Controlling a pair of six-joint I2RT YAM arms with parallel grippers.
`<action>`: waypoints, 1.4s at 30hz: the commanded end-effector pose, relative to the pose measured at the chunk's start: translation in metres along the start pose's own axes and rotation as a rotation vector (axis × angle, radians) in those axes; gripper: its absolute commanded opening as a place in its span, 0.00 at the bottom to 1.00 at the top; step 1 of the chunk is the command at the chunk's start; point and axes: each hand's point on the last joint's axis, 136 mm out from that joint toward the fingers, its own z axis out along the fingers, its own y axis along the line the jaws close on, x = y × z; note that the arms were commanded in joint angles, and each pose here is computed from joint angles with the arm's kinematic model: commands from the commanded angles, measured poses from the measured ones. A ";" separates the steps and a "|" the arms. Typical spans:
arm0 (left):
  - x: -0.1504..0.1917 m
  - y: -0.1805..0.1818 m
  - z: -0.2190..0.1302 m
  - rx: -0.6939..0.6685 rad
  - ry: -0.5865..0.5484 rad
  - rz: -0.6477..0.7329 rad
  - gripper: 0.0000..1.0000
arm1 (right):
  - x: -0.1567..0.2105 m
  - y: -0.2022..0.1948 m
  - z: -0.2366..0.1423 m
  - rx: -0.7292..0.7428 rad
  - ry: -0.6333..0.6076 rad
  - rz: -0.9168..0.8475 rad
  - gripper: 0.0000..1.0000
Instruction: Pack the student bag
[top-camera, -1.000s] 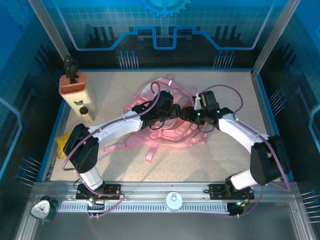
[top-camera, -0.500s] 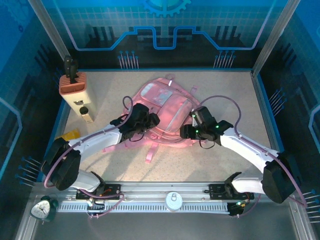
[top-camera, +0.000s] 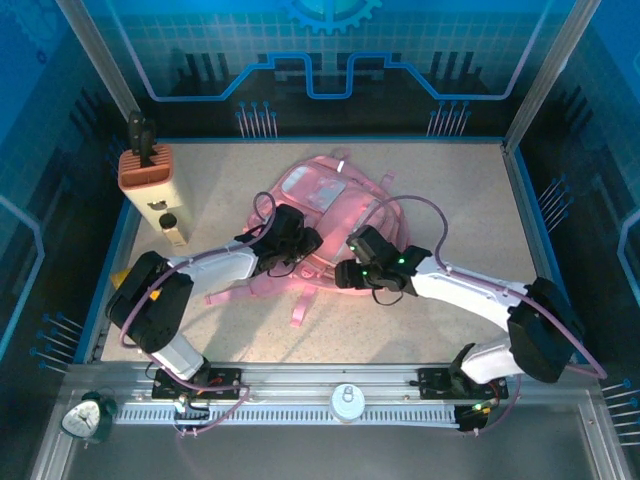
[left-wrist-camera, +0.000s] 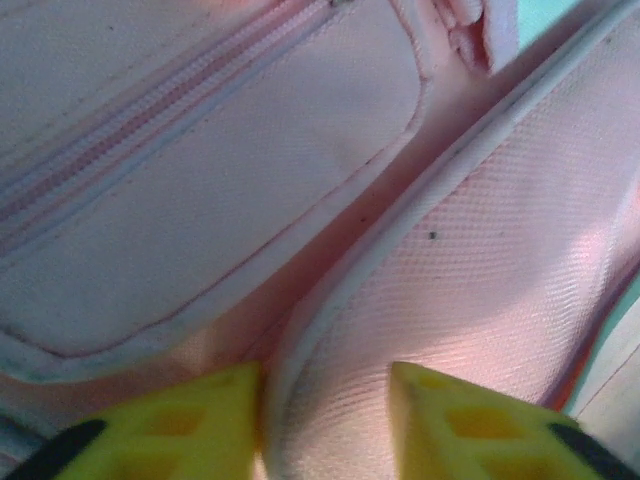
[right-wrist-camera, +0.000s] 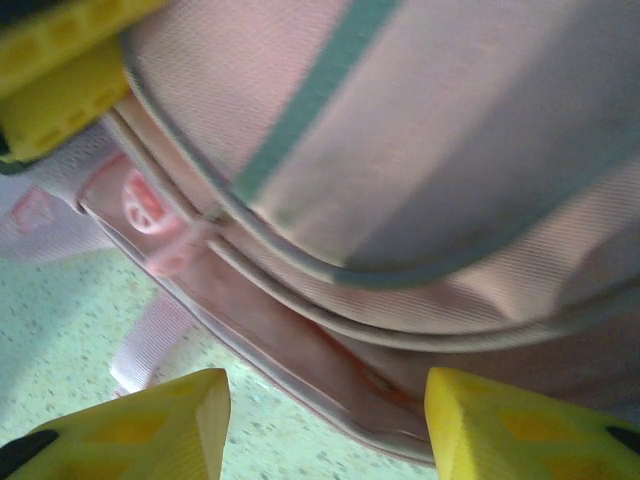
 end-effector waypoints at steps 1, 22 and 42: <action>-0.001 -0.032 0.000 0.098 0.011 0.007 0.26 | -0.019 0.022 0.003 -0.007 -0.058 0.052 0.53; 0.004 -0.031 -0.004 0.091 0.010 0.017 0.05 | -0.015 0.028 0.062 0.145 -0.048 0.204 0.40; -0.010 0.002 0.002 -0.057 -0.067 0.034 0.00 | -0.008 -0.009 0.040 0.295 -0.093 0.058 0.01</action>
